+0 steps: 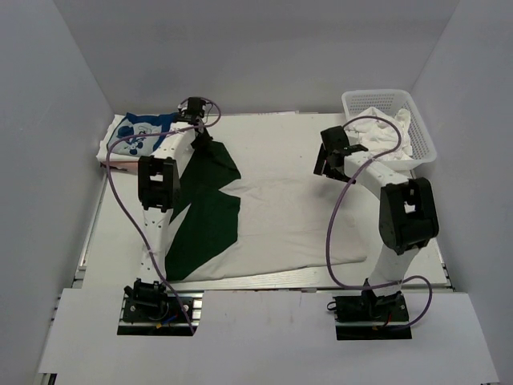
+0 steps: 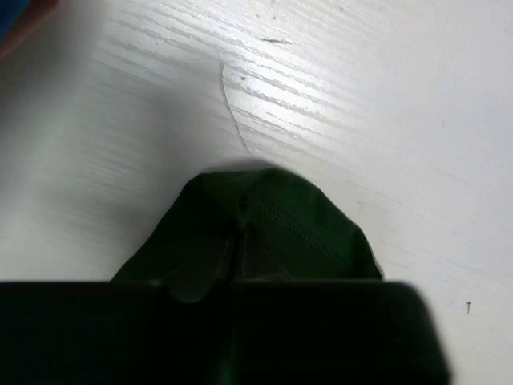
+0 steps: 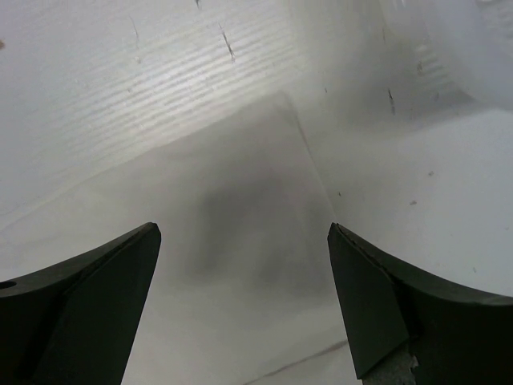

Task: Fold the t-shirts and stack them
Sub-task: Grap the side of the flattened tshirt furthest away from the robot with both arms

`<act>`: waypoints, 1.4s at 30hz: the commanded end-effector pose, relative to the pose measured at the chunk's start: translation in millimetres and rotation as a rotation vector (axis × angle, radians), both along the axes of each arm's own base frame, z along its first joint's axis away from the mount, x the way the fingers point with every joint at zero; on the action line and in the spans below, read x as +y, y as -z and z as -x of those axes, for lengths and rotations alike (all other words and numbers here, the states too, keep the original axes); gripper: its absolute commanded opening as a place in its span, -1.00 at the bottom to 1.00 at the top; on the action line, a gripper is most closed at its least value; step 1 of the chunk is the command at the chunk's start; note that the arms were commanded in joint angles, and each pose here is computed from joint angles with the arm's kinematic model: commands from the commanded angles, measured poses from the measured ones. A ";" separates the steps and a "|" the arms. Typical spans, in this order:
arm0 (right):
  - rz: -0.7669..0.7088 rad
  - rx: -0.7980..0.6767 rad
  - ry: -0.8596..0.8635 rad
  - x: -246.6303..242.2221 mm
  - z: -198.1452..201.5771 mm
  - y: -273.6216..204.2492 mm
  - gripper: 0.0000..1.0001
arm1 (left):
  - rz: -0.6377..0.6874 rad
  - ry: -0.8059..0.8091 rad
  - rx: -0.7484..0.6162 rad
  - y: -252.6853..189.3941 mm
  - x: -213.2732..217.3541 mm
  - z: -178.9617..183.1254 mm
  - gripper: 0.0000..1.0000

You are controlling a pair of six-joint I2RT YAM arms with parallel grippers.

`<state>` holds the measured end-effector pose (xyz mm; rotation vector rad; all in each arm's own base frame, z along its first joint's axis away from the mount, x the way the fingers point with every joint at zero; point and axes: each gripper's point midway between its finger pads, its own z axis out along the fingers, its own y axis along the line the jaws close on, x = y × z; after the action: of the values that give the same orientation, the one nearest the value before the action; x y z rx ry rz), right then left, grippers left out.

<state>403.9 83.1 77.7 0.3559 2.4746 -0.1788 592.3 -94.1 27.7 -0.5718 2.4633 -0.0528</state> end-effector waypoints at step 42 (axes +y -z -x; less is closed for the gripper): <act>-0.093 -0.114 -0.033 8.5 -9.4 -7.8 -1.00 | 0.169 0.071 -0.192 -107.8 1.1 182.4 -1.00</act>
<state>409.2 83.9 54.6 0.4379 2.4709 -0.1171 428.6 -83.6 107.7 -0.5248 2.3857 -0.1985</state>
